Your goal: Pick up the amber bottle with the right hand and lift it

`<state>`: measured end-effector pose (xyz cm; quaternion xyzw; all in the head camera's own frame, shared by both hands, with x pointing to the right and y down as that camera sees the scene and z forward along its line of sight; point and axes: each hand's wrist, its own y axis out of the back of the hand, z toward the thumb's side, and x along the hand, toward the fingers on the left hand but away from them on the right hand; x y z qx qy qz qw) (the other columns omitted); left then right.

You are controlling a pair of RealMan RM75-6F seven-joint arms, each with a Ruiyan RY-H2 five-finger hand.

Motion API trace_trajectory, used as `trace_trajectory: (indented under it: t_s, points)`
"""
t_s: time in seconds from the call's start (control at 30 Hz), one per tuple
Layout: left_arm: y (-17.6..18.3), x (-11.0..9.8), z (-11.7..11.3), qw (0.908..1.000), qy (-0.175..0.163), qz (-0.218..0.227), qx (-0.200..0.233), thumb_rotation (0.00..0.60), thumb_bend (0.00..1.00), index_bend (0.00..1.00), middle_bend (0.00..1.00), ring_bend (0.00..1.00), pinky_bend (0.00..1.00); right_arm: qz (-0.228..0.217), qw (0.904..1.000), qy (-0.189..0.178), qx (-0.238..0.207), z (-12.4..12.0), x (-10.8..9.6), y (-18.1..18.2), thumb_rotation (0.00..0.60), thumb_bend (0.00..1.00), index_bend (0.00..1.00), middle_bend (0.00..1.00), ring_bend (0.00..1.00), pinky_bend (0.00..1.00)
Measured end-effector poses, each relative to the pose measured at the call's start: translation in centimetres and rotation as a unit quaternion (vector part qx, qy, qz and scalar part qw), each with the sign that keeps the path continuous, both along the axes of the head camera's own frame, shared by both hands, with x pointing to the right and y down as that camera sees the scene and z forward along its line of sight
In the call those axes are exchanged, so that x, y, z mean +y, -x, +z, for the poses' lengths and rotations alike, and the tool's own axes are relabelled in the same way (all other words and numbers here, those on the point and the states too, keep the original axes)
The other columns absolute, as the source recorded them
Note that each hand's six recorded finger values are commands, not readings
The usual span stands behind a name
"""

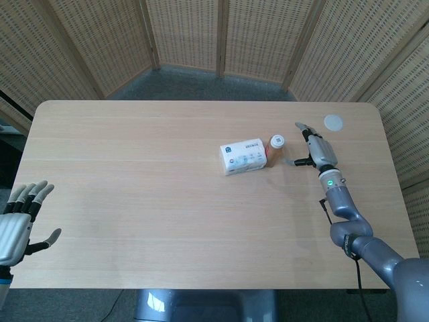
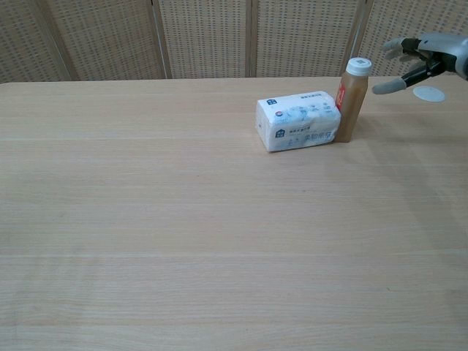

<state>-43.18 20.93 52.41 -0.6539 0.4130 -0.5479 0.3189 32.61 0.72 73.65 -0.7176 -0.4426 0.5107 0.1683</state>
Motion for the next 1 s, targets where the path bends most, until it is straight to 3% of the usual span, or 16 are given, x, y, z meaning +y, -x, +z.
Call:
trace_trajectory:
  t_s: [0.5,1.0]
  points:
    - [0.5,0.1,-0.3,1.0,-0.001,-0.007,-0.007,0.6,0.32,0.1,0.0,0.0,0.0,0.002,0.9988,0.048,0.0,3.4,-0.3,2.4,0.457,0.09,0.0,0.0,0.0,0.0]
    - [0.9,0.4,-0.4,0.9998,-0.001,-0.016,-0.011,0.6,0.32,0.09,0.0,0.0,0.0,-0.012,0.9979,0.061,-0.016,4.4,-0.5,5.3,0.501,0.05,0.0,0.0,0.0,0.0]
